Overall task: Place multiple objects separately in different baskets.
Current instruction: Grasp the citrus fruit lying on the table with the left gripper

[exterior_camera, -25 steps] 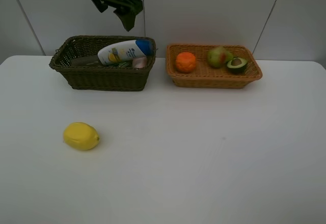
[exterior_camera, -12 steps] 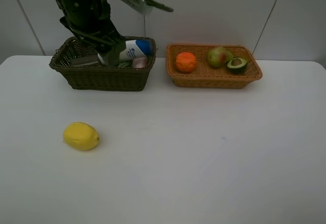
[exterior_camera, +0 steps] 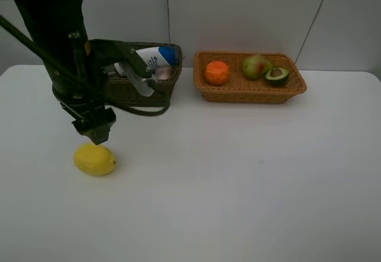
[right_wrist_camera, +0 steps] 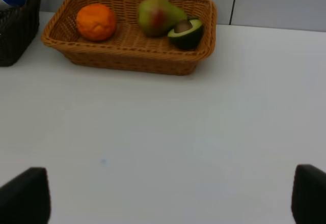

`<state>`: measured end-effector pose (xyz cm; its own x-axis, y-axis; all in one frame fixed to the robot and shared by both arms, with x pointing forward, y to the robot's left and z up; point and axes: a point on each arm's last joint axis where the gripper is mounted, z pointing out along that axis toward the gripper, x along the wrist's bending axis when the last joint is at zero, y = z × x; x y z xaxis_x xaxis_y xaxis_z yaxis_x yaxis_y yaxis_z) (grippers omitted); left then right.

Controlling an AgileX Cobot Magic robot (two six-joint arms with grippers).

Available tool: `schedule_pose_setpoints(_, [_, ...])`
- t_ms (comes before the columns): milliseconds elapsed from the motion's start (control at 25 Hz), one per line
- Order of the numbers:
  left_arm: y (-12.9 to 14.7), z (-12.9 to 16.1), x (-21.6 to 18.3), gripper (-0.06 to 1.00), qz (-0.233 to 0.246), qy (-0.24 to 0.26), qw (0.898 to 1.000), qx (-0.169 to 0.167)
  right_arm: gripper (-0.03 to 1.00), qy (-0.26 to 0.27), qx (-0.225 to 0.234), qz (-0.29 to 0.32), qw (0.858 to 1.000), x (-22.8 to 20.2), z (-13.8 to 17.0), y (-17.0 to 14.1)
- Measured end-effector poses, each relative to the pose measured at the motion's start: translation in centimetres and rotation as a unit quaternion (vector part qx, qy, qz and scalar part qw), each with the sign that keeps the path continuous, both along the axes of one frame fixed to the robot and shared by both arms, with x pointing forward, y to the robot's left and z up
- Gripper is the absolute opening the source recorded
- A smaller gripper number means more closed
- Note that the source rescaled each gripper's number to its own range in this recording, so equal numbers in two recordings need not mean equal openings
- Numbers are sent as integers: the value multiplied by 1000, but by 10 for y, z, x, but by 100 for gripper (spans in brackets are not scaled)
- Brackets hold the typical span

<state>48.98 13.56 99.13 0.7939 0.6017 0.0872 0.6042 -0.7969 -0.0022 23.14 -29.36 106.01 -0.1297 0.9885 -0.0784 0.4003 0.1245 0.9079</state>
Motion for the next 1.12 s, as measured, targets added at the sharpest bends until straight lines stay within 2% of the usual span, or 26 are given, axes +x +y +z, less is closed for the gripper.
schedule_pose_setpoints(200, [9, -24, -16, 100, -57, 43, 997, 19, 100, 0, 0, 0, 1000, 0, 0, 0])
schedule_pose_setpoints(320, [13, -33, -21, 100, -80, 49, 995, 21, 100, 0, 0, 0, 1000, 0, 0, 0])
schedule_pose_setpoints(680, [15, -48, -20, 100, -138, 2, 990, 10, 100, 0, 0, 0, 1000, 0, 0, 0])
schedule_pose_setpoints(1120, [12, -47, -11, 100, -192, -46, 980, 6, 100, 0, 0, 0, 1000, 0, 0, 0])
